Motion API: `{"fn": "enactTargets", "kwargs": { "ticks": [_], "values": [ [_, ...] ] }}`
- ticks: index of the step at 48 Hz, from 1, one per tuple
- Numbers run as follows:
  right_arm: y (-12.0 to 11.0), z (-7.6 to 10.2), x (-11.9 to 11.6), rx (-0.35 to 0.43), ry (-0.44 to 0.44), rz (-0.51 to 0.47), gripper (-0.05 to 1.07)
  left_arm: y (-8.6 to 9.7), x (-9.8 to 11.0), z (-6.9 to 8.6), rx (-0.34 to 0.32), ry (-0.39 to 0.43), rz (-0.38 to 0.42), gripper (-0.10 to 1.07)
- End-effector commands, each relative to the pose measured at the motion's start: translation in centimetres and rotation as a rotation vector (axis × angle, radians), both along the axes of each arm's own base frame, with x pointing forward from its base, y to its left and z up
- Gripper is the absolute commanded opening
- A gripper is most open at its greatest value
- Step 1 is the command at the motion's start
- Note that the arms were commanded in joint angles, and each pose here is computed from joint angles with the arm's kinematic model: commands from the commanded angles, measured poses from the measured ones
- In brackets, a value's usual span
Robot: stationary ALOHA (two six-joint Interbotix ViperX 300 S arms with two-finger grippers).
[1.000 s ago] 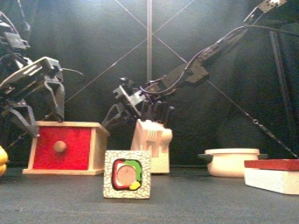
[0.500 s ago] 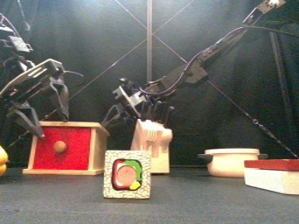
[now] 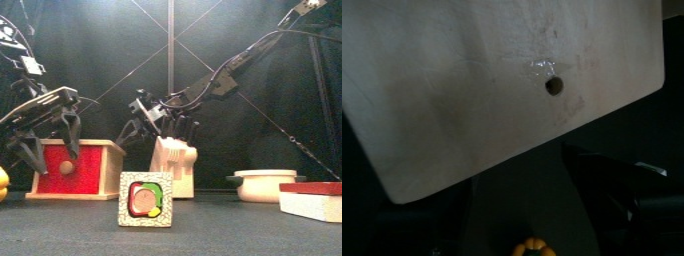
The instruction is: Grab drawer handle
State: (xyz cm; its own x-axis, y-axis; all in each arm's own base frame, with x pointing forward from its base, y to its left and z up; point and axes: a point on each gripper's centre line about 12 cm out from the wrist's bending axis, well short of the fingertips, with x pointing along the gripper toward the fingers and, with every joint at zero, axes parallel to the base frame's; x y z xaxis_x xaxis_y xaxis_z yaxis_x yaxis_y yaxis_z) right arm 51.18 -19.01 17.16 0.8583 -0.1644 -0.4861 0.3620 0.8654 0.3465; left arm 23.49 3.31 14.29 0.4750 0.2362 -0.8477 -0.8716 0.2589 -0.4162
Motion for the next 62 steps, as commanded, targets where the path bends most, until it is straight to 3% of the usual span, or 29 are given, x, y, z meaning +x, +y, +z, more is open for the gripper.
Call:
{"fn": "enactTargets", "kwargs": {
  "ticks": [1,12,20,31,62],
  "values": [
    [-0.3,1.5,0.0,-0.014,-0.028,-0.002,0.55,-0.4,0.7,1.1,0.005,0.012,0.01,0.96],
    [-0.4,1.5,0.0,-0.014,-0.028,-0.003,0.55,-2.5,1.0,2.9,0.079,0.134,0.038,0.97],
    [-0.3,1.5,0.1,-0.013,-0.03,-0.003,0.55,-3.0,1.7,1.8,0.104,0.131,0.084,0.97],
    [-0.3,1.4,0.1,-0.012,-0.028,-0.003,0.55,-2.6,2.2,0.8,0.16,0.129,0.109,0.97],
    [-0.3,1.5,0.1,-0.013,-0.03,-0.003,0.55,-1.0,2.0,0.2,0.177,0.148,0.145,0.96]
  ]
}}
